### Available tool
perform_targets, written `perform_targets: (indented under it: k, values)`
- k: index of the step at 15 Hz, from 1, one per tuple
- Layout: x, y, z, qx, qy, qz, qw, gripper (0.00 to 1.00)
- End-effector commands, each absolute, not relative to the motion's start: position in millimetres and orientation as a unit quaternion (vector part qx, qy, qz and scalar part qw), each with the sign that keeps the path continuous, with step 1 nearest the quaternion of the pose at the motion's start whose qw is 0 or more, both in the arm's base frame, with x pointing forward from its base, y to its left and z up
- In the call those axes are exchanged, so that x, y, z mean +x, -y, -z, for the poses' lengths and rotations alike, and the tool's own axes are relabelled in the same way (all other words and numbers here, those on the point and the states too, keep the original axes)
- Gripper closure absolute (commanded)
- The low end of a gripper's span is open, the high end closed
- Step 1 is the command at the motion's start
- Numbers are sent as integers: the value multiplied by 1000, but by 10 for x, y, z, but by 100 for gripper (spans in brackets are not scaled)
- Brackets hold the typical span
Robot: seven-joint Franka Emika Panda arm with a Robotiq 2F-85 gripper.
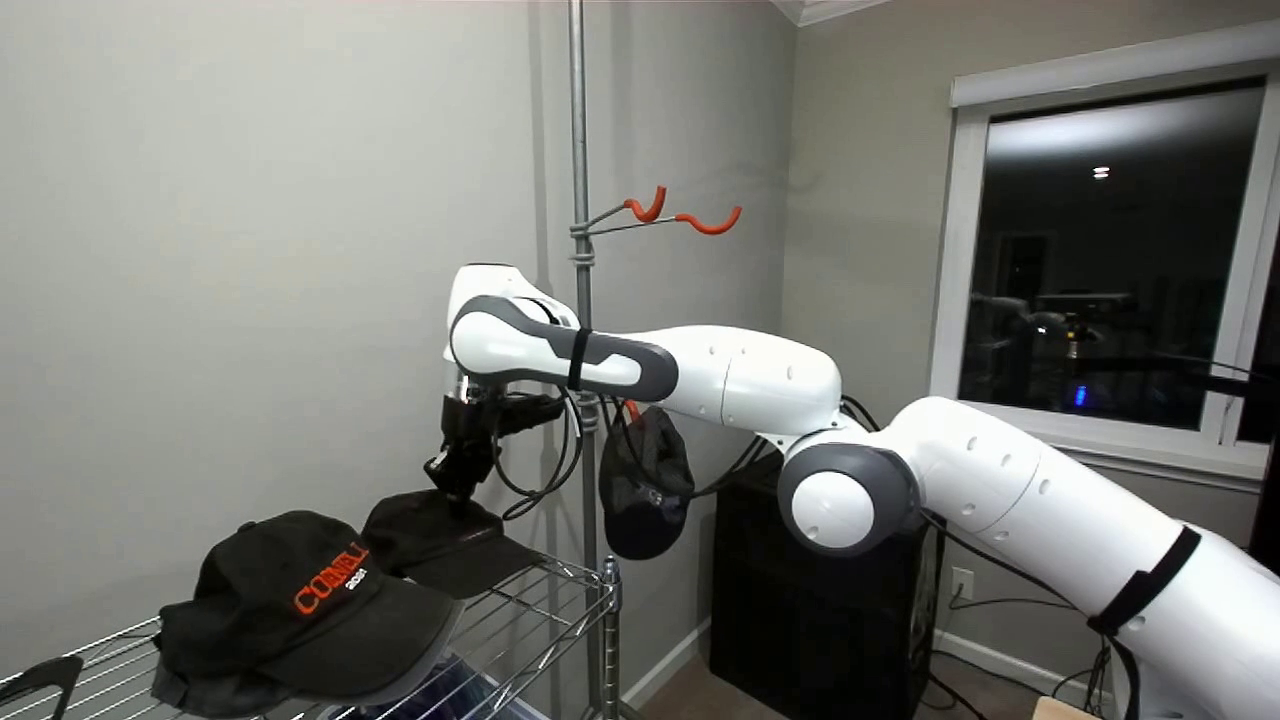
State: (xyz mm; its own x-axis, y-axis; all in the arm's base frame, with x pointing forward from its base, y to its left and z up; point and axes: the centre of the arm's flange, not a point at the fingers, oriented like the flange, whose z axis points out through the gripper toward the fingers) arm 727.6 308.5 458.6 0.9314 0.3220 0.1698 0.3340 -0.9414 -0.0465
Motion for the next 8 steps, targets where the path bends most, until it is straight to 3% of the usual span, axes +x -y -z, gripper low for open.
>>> perform_targets:
  k: [1,8]
  values:
    - [7102,-3006,-4783,-983,152,96,49,99]
    - [7027,-3037,-5225,-980,159,112,27,99]
